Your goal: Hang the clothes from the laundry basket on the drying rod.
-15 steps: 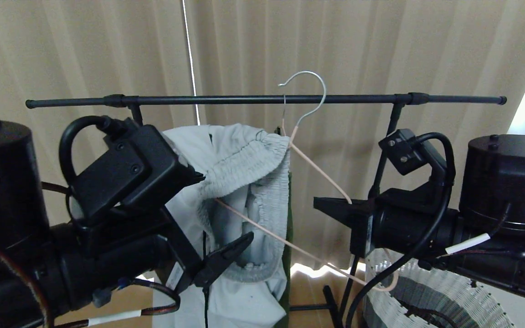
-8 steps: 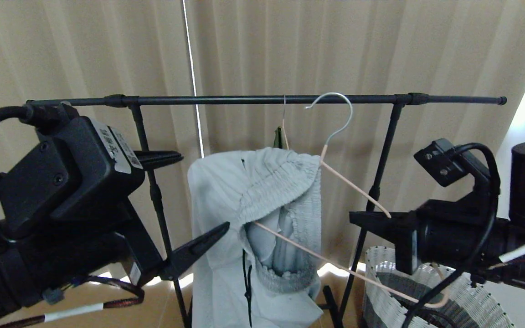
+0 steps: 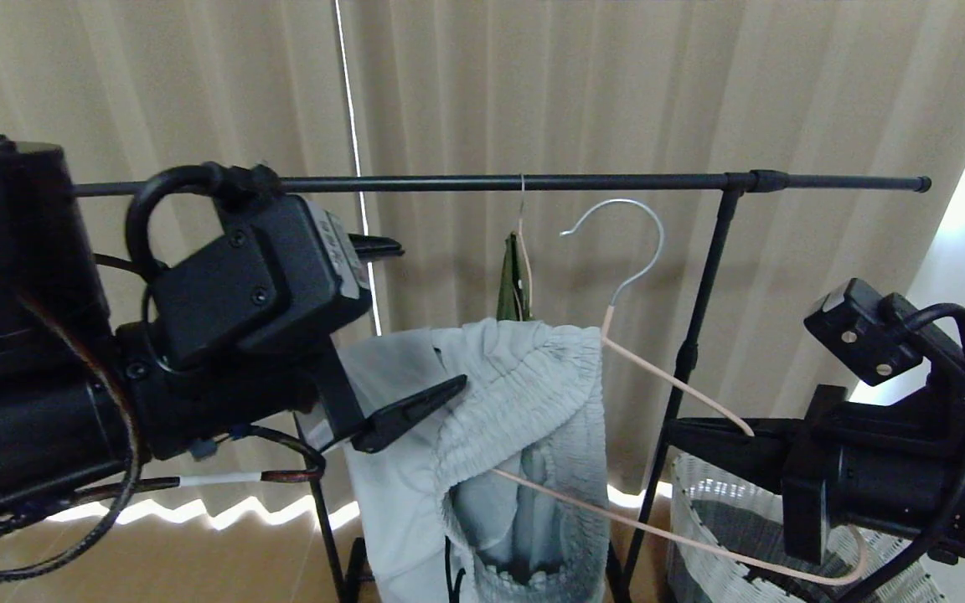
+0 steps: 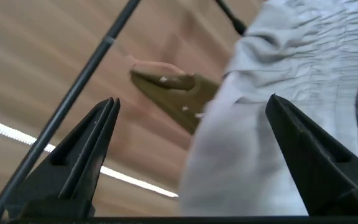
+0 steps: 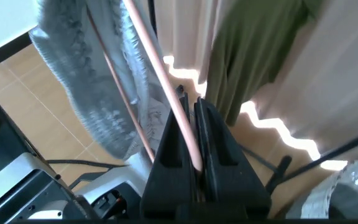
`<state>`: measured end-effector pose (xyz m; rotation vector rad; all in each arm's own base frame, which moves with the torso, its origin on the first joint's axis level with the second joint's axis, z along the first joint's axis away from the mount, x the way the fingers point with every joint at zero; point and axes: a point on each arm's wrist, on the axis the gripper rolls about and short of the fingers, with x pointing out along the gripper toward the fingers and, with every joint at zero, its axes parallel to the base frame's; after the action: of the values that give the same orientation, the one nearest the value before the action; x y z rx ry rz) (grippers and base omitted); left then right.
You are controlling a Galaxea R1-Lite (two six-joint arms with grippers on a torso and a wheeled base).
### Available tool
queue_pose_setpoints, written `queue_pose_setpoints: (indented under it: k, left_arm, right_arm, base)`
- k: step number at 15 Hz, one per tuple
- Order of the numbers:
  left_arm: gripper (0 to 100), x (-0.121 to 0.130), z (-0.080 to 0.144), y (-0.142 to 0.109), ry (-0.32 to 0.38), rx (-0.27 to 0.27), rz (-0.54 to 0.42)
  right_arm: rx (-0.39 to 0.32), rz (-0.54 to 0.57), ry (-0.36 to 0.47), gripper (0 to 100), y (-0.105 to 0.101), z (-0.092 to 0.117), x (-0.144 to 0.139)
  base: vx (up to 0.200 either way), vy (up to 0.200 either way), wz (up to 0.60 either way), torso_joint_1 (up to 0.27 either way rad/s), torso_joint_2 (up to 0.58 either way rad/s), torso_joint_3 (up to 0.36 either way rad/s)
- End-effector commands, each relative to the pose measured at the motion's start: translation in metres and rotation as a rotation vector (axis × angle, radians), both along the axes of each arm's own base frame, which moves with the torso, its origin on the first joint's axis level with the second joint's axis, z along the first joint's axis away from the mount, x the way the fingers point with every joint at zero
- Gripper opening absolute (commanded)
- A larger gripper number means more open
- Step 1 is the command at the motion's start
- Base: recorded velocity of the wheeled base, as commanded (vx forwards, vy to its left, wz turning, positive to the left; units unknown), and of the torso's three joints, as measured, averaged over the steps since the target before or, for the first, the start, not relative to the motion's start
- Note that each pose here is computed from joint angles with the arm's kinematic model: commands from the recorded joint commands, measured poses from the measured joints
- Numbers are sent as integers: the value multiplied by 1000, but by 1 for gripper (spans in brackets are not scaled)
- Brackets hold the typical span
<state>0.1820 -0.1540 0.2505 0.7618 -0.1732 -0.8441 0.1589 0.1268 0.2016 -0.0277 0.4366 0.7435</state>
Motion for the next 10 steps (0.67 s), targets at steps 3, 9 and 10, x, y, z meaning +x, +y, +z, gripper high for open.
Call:
queue_pose_setpoints:
  k: [3, 9, 10]
  left_arm:
    - [100, 10, -14, -20, 45, 39, -36]
    - [100, 26, -17, -18, 53, 46, 8]
    - [100, 27, -19, -20, 58, 52, 3]
  right_arm:
    - [6, 36, -1, 0, 9, 4, 10]
    - [0, 99, -28, 0, 9, 6, 7]
    - [1, 104, -29, 0, 9, 6, 7]
  base:
    - [0, 0, 0, 0, 0, 0]
    - [0, 0, 0, 0, 0, 0]
    - [0, 0, 0, 0, 0, 0]
